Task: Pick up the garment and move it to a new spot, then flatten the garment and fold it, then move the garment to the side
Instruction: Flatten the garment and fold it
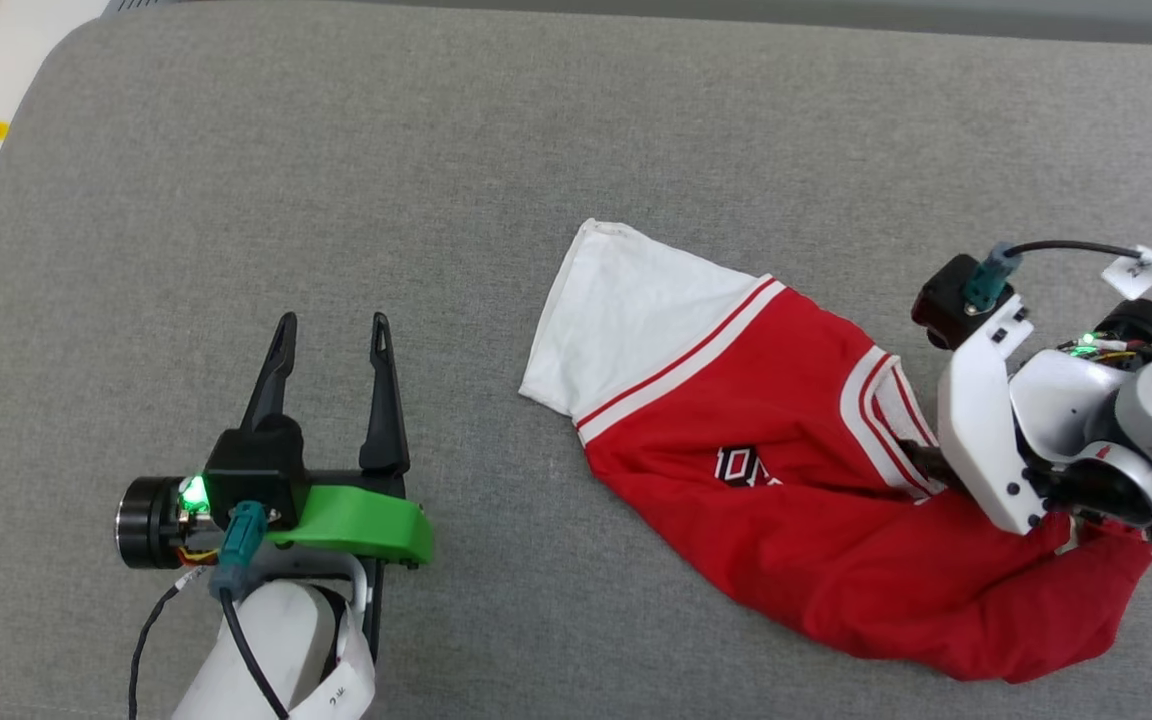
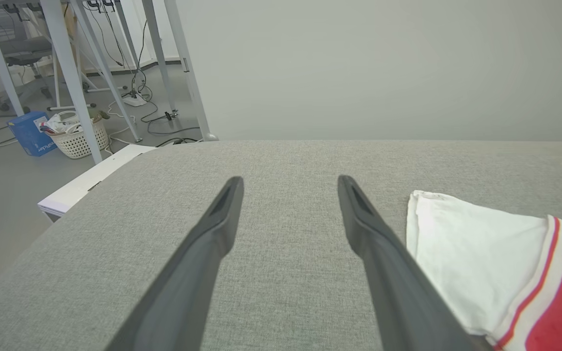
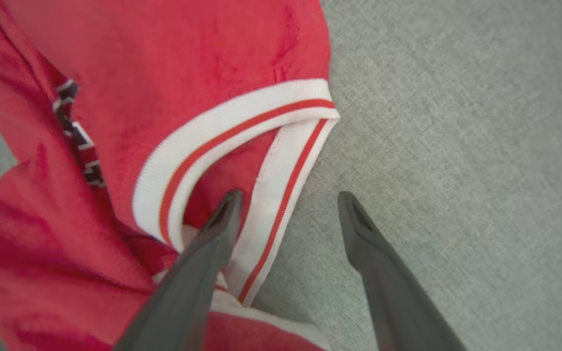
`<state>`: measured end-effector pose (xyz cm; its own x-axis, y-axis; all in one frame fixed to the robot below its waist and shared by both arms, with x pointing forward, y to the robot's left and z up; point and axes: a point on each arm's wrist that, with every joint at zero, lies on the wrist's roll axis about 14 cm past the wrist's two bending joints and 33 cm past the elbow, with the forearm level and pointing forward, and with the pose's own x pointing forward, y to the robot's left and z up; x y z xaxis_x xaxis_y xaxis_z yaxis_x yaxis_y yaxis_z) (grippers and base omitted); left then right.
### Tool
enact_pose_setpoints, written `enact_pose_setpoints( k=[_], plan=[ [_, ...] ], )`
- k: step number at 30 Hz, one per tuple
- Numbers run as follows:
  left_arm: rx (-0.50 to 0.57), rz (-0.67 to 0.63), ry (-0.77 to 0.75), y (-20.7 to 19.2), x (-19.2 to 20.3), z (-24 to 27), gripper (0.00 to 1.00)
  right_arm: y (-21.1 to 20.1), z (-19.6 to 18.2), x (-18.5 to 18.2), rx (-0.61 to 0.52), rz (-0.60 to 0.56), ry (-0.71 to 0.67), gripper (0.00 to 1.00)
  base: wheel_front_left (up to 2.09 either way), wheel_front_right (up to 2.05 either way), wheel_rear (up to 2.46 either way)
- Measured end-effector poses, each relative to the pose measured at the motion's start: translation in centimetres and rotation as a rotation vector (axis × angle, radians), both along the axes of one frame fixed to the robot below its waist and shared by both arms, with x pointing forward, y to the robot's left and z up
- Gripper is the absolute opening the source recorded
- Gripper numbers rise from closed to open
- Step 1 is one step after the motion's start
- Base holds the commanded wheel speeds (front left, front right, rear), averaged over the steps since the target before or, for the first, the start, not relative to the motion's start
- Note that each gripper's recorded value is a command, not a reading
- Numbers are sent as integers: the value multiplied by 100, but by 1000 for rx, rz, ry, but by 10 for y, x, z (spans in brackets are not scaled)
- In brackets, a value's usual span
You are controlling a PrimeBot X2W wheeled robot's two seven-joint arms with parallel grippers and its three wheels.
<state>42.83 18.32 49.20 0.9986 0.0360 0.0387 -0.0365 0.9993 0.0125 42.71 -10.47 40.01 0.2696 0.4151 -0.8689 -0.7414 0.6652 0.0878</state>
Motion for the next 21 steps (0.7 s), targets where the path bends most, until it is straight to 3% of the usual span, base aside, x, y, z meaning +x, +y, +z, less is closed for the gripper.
enact_pose_setpoints(
  k=[3, 8, 9, 10, 11, 17, 21],
  plan=[
    [-2, 6, 15, 2, 4, -7, 100, 3, -30, -10, -36, 26, 78, 100, 0, 0, 0],
    [4, 30, 32, 10, 6, -15, 100, 5, -43, -9, -58, 71, 103, 100, 0, 0, 0],
    [9, 38, 33, 12, 6, -15, 100, 8, -42, -7, -39, 69, 91, 81, 0, 0, 0],
    [9, 41, 33, 14, 6, -15, 100, 10, -40, -5, -20, 70, 72, 31, 0, 0, 0],
    [10, 44, 31, 15, 6, -15, 100, 14, -37, -1, 9, 68, 40, 0, 0, 0, 0],
    [11, 37, 12, 14, 2, -7, 100, 41, 4, 16, 192, 77, -175, 0, 0, 0, 0],
    [2, 28, 6, 11, -9, -3, 100, 41, 56, 29, 275, 90, -361, 0, 0, 0, 0]
  ],
)
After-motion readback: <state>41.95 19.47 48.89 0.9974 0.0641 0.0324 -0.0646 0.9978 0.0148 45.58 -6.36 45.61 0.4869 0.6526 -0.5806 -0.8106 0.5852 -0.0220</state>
